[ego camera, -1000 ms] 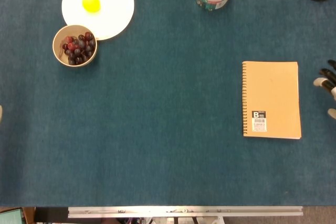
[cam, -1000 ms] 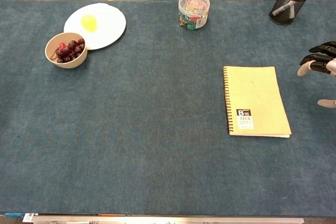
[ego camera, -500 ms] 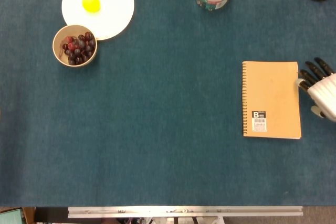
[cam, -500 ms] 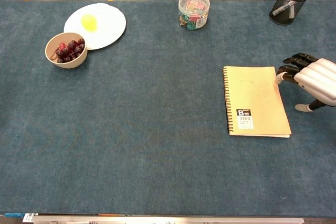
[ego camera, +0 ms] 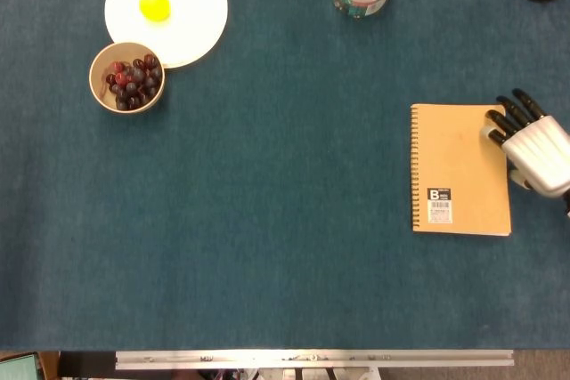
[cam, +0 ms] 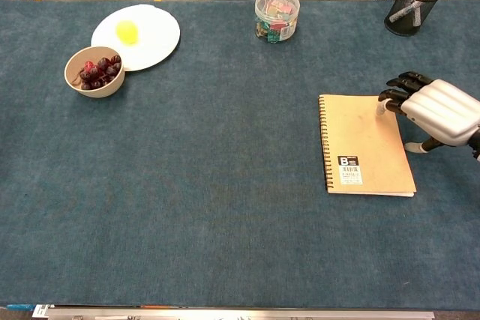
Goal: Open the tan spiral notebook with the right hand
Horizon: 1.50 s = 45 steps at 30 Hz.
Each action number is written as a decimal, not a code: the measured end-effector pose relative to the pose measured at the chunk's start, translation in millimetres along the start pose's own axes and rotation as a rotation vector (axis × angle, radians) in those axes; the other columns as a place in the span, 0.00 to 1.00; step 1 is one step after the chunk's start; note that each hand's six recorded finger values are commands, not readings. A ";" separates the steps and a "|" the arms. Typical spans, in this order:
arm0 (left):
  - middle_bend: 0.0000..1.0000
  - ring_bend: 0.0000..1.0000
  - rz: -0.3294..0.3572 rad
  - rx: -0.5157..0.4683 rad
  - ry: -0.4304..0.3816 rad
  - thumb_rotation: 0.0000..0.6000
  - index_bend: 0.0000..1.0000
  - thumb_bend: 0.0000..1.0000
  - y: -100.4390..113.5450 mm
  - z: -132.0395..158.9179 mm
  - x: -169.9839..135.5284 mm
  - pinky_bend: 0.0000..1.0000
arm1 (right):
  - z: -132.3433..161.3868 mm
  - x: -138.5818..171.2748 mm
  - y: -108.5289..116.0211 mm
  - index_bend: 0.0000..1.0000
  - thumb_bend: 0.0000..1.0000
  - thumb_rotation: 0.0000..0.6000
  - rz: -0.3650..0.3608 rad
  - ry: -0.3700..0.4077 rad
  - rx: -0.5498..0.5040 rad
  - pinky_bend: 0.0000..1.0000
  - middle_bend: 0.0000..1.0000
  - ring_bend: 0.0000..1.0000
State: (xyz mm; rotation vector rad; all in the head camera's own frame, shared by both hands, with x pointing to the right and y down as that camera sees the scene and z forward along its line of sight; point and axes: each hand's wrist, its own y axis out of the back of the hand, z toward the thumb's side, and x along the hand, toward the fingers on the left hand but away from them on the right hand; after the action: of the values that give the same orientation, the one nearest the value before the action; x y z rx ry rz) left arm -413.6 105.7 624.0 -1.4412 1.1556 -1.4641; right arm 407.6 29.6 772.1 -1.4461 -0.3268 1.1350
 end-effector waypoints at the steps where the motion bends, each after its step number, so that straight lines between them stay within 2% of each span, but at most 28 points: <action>1: 0.00 0.00 -0.001 -0.001 0.000 1.00 0.00 0.36 0.2 0.1 -0.1 0.07 | 1.2 -1.2 0.0 0.34 0.09 1.00 -0.002 0.004 0.000 0.11 0.25 0.12; 15: 0.00 0.00 -0.015 -0.009 -0.005 1.00 0.00 0.36 0.7 0.2 -1.1 0.07 | 10.9 -9.6 1.3 0.34 0.26 1.00 -0.027 0.051 0.003 0.11 0.27 0.12; 27: 0.00 0.00 -0.035 -0.014 -0.006 1.00 0.00 0.36 0.7 -1.0 -2.2 0.07 | 25.9 -23.1 12.3 0.34 0.28 1.00 -0.105 0.098 -0.028 0.11 0.32 0.17; 33: 0.00 0.00 -0.050 -0.029 -0.010 1.00 0.00 0.36 2.6 -1.2 -4.6 0.07 | 31.6 -27.5 16.7 0.44 0.32 1.00 -0.146 0.120 -0.045 0.11 0.34 0.19; 40: 0.00 0.00 -0.052 -0.040 -0.025 1.00 0.00 0.36 6.4 1.5 -5.9 0.07 | 38.8 -34.5 23.7 0.63 0.51 1.00 -0.193 0.147 -0.070 0.11 0.40 0.25; 45: 0.00 0.00 -0.049 -0.047 -0.037 1.00 0.00 0.36 9.1 3.7 -6.1 0.07 | 39.5 -40.4 32.0 0.73 0.58 1.00 -0.235 0.148 -0.080 0.11 0.45 0.30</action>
State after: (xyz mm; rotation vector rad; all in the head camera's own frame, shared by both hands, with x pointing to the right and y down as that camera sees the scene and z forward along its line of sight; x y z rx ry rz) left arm -410.2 108.4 613.3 -1.5321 1.1459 -1.4469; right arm 344.4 14.8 769.1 -1.5087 -0.4296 0.8290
